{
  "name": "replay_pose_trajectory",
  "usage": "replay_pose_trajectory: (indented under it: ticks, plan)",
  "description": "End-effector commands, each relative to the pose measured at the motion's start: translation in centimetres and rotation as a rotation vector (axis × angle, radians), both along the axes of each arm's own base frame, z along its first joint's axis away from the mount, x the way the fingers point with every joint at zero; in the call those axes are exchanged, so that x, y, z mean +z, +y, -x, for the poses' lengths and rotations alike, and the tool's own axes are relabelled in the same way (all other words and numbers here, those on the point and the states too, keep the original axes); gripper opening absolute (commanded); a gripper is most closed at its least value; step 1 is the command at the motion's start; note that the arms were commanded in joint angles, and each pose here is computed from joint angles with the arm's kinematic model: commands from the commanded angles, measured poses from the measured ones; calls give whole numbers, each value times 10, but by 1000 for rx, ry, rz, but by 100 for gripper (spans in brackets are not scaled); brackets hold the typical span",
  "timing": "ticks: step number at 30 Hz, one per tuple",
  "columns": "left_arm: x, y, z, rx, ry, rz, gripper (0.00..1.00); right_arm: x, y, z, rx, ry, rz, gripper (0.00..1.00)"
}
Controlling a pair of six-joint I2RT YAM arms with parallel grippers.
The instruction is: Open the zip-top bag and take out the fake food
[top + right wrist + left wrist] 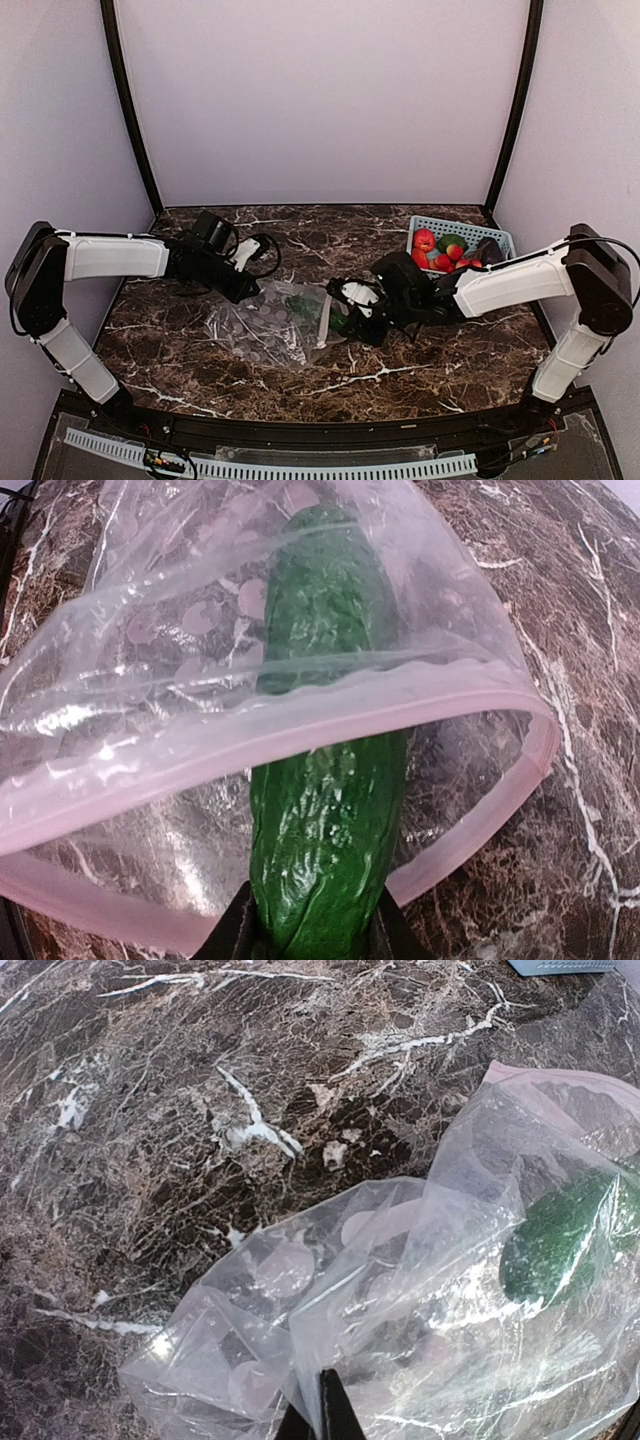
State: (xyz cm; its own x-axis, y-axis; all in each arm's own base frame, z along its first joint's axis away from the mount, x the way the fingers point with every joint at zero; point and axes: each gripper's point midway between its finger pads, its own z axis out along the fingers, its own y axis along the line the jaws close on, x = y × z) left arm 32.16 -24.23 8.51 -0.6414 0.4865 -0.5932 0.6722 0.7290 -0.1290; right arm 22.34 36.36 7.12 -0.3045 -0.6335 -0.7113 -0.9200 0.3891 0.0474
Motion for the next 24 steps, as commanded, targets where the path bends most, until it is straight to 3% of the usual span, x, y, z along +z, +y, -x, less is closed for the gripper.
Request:
replay_pose_trajectory:
  ticks: [1, 12, 24]
  plan:
    - [21, 14, -7, 26, -72, -61, 1, -6, -23, 7, -47, -2, 52, 14]
    - [14, 39, -18, 129, -57, -158, 1, 9, -88, 7, -266, 76, 1, 11]
    - [13, 37, -22, 145, -33, -109, 1, 95, -192, -85, -713, -15, -253, 10]
